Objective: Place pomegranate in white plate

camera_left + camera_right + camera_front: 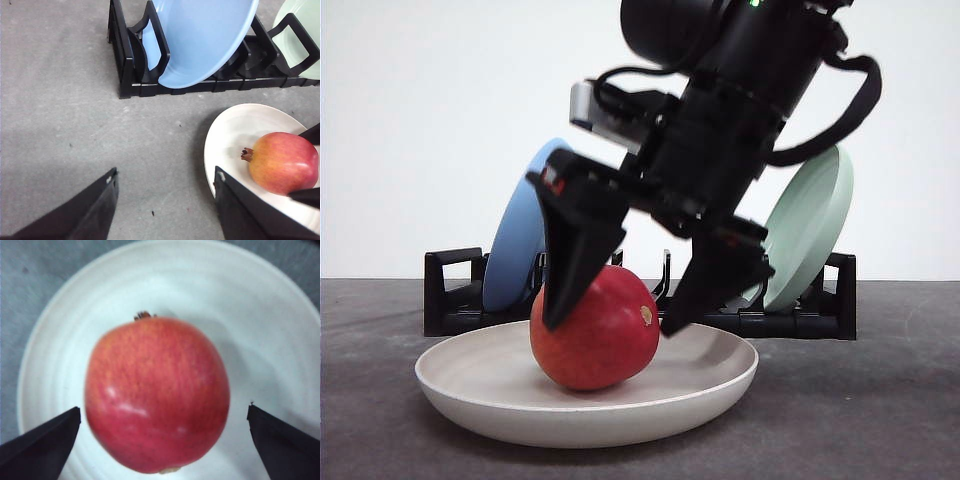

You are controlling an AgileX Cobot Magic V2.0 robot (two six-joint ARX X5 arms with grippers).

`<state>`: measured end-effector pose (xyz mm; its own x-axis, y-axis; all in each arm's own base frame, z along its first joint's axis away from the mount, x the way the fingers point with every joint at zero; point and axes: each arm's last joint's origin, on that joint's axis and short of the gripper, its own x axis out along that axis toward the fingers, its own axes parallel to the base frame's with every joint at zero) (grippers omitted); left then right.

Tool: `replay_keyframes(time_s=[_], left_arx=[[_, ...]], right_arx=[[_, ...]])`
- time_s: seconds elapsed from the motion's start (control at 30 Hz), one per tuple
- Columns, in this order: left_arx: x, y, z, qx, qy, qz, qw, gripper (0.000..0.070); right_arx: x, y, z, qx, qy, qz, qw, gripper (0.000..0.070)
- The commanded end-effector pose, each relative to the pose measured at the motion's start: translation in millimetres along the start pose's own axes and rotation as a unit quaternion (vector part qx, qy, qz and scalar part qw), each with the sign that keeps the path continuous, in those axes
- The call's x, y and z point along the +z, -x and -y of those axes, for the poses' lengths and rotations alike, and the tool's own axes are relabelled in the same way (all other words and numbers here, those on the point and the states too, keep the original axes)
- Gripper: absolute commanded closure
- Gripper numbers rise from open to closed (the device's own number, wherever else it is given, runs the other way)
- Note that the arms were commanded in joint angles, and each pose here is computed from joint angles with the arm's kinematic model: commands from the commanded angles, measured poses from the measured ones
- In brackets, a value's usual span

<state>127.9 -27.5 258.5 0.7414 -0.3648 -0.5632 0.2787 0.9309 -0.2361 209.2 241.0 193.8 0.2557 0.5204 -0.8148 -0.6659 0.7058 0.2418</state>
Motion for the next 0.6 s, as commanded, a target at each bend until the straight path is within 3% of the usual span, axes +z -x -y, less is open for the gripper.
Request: replay_keyframes(time_s=[0.0, 0.2, 0.4, 0.57], left_arx=[[2.5, 0.1, 0.5, -0.004, -0.001, 0.005, 1.000, 0.0345], [2.6, 0.1, 0.5, -0.004, -0.001, 0.005, 1.000, 0.0345], [2.8, 0.1, 0.5, -0.004, -0.001, 0.007, 1.000, 0.0345], [2.8, 0.1, 0.5, -0.004, -0.001, 0.007, 1.000, 0.0345]], right_arx=[[11.2, 14.7, -7.0, 0.008, 0.033, 0.035, 0.999, 0.0000], [7.3, 51.7, -7.3, 0.017, 0.072, 0.129, 0.989, 0.0018], [-14.4, 79.8, 12.6, -0.001, 0.049, 0.167, 0.985, 0.0018], [-34.7, 98.5, 32.2, -0.024, 0.008, 0.193, 0.981, 0.0029]])
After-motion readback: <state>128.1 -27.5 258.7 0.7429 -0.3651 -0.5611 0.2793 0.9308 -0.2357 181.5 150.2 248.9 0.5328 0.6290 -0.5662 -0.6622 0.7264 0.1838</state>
